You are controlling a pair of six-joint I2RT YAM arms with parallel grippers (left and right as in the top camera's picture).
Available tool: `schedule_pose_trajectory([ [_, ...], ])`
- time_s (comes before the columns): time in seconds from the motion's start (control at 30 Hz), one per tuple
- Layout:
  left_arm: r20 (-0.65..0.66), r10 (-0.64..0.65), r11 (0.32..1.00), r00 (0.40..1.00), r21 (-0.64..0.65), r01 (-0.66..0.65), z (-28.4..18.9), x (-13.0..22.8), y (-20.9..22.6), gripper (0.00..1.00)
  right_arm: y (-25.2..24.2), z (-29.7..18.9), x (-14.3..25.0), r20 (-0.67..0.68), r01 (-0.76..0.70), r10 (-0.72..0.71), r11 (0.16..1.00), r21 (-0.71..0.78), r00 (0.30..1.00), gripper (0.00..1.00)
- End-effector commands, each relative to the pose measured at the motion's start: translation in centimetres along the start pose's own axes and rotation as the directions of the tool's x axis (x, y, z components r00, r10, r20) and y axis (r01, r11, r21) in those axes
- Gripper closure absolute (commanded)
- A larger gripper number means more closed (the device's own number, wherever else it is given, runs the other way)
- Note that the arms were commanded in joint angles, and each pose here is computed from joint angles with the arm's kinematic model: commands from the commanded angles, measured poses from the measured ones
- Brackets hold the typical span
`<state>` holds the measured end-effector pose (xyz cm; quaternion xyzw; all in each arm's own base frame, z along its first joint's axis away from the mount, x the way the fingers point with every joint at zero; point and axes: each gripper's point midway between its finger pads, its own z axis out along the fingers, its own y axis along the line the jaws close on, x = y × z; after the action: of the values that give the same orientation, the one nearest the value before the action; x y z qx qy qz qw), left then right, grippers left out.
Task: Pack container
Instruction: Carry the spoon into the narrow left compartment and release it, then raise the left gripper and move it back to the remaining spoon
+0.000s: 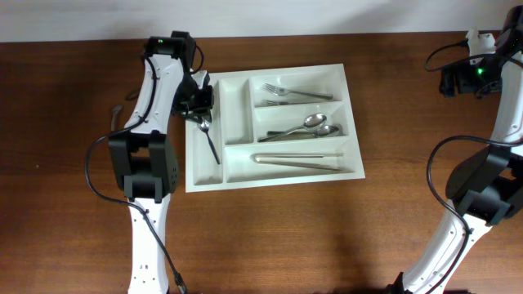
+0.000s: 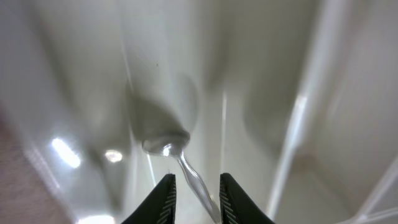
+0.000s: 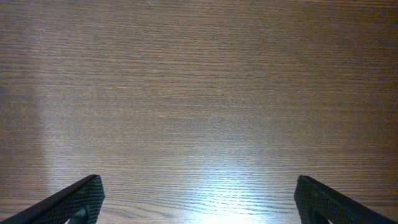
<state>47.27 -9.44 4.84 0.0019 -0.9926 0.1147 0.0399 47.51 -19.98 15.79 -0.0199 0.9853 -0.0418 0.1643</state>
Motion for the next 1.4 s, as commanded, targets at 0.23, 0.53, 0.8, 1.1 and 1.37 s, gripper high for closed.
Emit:
schedule_pose_trajectory([
  [0.23,0.284,0.073,0.997,0.956,-0.015,-0.071,-12.2,-2.3,3.3,0.52,0.3,0.5,0.1,-0.006,0.003,-0.003,1.000,-0.017,1.000,0.01],
  [0.53,0.298,0.037,0.958,0.954,-0.281,0.051,-15.5,-1.3,14.8,0.36,0.3,0.5,0.1,-0.006,0.003,-0.003,1.000,-0.017,1.000,0.01],
  [0.8,0.189,-0.021,0.960,0.982,-0.271,0.073,-13.2,0.9,19.7,0.35,0.3,0.5,0.1,-0.006,0.003,-0.003,1.000,-0.017,1.000,0.01],
  [1.1,0.082,0.078,0.961,0.994,-0.270,-0.053,-8.4,0.7,21.6,0.26,0.3,0.5,0.1,-0.006,0.003,-0.003,1.000,-0.017,1.000,0.01],
  [1.37,0.132,0.096,0.956,0.987,-0.288,-0.054,-5.7,-1.5,22.9,0.23,0.3,0.5,0.1,-0.006,0.003,-0.003,1.000,-0.017,1.000,0.01],
])
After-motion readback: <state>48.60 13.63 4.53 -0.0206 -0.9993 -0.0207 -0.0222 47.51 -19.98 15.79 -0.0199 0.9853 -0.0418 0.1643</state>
